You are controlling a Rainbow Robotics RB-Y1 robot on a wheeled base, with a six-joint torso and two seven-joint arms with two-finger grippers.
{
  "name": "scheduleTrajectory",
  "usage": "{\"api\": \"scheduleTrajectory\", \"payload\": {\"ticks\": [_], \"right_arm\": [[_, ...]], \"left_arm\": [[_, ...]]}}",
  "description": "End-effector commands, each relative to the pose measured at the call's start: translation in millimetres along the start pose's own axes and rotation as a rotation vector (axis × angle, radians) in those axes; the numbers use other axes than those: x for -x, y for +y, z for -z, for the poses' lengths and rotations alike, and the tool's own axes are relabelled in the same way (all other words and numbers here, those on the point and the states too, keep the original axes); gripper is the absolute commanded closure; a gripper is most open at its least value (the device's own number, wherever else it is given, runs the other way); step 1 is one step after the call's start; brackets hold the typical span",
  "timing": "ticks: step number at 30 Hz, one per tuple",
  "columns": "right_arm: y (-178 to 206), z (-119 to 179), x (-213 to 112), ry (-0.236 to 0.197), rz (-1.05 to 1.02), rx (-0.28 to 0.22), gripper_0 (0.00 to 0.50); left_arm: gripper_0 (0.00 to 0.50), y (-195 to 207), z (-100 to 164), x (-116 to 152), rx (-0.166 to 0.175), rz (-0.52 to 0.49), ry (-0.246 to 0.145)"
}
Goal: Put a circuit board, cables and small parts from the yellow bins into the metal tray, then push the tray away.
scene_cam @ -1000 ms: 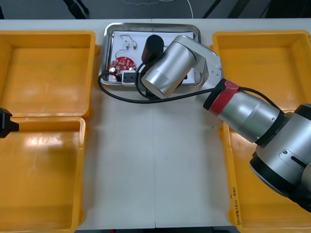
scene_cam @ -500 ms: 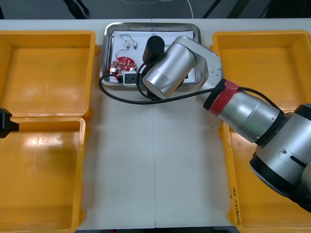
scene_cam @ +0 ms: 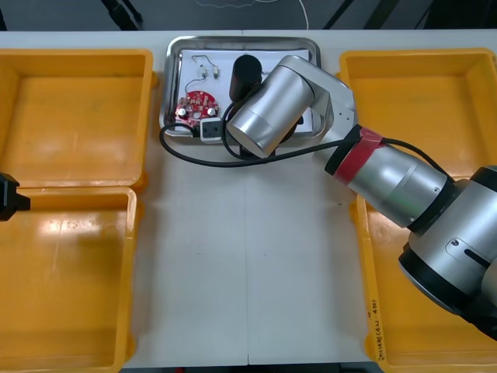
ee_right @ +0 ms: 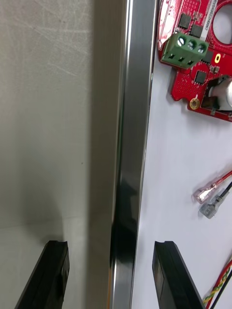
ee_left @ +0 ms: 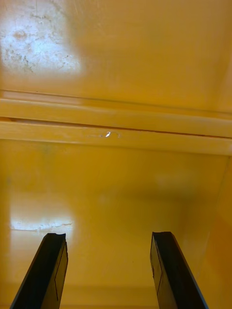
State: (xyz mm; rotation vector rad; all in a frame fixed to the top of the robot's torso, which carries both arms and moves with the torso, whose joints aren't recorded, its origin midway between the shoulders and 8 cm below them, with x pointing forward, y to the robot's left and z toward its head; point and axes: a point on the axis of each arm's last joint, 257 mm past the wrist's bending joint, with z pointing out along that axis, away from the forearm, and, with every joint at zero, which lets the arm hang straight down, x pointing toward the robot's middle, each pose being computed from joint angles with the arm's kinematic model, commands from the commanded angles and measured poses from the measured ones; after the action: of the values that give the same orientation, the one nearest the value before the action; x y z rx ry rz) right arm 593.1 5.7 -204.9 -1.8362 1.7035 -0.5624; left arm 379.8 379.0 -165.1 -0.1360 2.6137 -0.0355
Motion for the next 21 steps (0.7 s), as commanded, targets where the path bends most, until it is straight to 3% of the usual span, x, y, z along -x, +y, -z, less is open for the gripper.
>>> {"api": "scheduleTrajectory", "payload": {"ticks": [1, 9, 14, 18, 21], "right_arm": [[-40, 48, 38, -0.078, 0.016, -0.053, 0.0], [-59, 96, 42, -0.111, 0.003, -0.057, 0.0], [-47, 122, 36, -0.118, 0.004, 0.006, 0.0], [-31, 136, 20, -0.095, -0.006, 0.054, 0.0], [-23, 143, 6, -0.073, -0.043, 0.062, 0.0]], "left_arm": [[0.0, 19, 17, 6, 0.063, -0.03, -0.031], [0.0, 19, 17, 6, 0.063, -0.03, -0.031], [0.0, 19, 17, 6, 0.063, -0.03, -0.031], [0.0, 19, 17, 6, 0.063, -0.03, -0.031], [0.0, 19, 17, 6, 0.063, -0.03, -0.031]]}}
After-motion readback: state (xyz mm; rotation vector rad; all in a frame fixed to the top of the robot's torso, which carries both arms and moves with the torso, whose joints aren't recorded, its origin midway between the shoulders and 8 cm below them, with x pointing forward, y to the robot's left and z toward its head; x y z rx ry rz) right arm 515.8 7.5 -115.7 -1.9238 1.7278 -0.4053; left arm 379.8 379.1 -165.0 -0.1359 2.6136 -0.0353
